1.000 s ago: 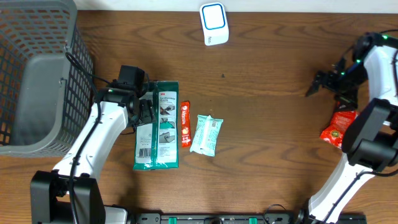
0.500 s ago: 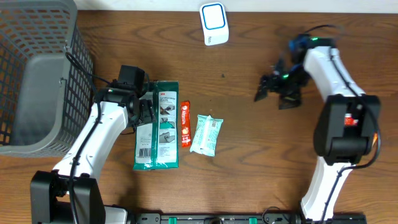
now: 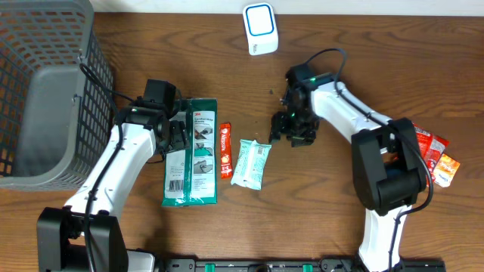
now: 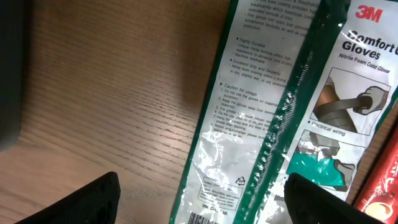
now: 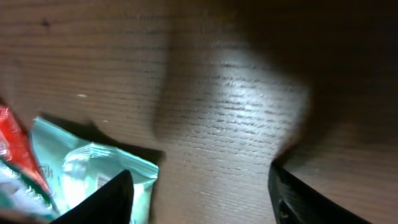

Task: Scan the item barcode
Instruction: 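Reach the right gripper toward the mint-green wet-wipes pack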

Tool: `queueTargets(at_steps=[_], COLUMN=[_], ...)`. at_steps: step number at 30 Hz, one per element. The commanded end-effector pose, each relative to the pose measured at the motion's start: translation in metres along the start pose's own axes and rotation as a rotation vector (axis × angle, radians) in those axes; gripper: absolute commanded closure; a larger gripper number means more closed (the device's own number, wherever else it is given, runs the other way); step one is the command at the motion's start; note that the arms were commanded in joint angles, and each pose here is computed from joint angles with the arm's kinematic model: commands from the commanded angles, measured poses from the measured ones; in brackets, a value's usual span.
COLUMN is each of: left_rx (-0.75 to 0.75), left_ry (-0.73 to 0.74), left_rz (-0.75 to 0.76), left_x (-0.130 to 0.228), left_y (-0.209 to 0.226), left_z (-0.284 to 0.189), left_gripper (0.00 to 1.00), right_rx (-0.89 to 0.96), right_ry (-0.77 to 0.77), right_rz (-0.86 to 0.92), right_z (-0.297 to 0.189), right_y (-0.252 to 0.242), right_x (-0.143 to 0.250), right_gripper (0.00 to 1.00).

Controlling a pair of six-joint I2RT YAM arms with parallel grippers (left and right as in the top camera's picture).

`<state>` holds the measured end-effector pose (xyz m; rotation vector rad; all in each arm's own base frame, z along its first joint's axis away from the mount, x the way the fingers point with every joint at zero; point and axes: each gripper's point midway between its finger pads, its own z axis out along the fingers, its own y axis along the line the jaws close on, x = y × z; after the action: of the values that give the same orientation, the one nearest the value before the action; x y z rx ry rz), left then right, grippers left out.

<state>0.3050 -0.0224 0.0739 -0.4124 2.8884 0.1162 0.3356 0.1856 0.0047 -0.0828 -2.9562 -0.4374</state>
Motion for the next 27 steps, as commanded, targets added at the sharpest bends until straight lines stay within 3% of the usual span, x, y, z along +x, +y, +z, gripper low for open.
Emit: queueTargets(at_steps=[1, 4, 11, 22, 27], left_rx=[0.003, 0.003, 0.003, 0.002, 0.003], left_ry=[-0.023, -0.023, -0.023, -0.022, -0.023], left_rz=[-0.004, -0.004, -0.004, -0.004, -0.004], left_x=[-0.007, -0.007, -0.007, -0.007, -0.007], left_y=[0.001, 0.001, 0.001, 0.001, 0.001], left_z=[-0.005, -0.005, -0.005, -0.005, -0.005], left_gripper=[0.15, 0.15, 0.15, 0.15, 0.15], right_rx=[0.166, 0.15, 0.134, 0.061, -0.09], right_ry=[0.0, 0.005, 0.016, 0.023, 0.064], right_rz=[0.081, 0.082, 0.046, 0.017, 0.007], right_z=[0.023, 0.021, -0.015, -0.02, -0.028], right_y=[-0.025, -0.022, -0.015, 0.008, 0.038], right_x=[0.008, 0.008, 0.005, 0.012, 0.019], right_gripper=[0.38, 0.48, 0.98, 0.99, 0.99])
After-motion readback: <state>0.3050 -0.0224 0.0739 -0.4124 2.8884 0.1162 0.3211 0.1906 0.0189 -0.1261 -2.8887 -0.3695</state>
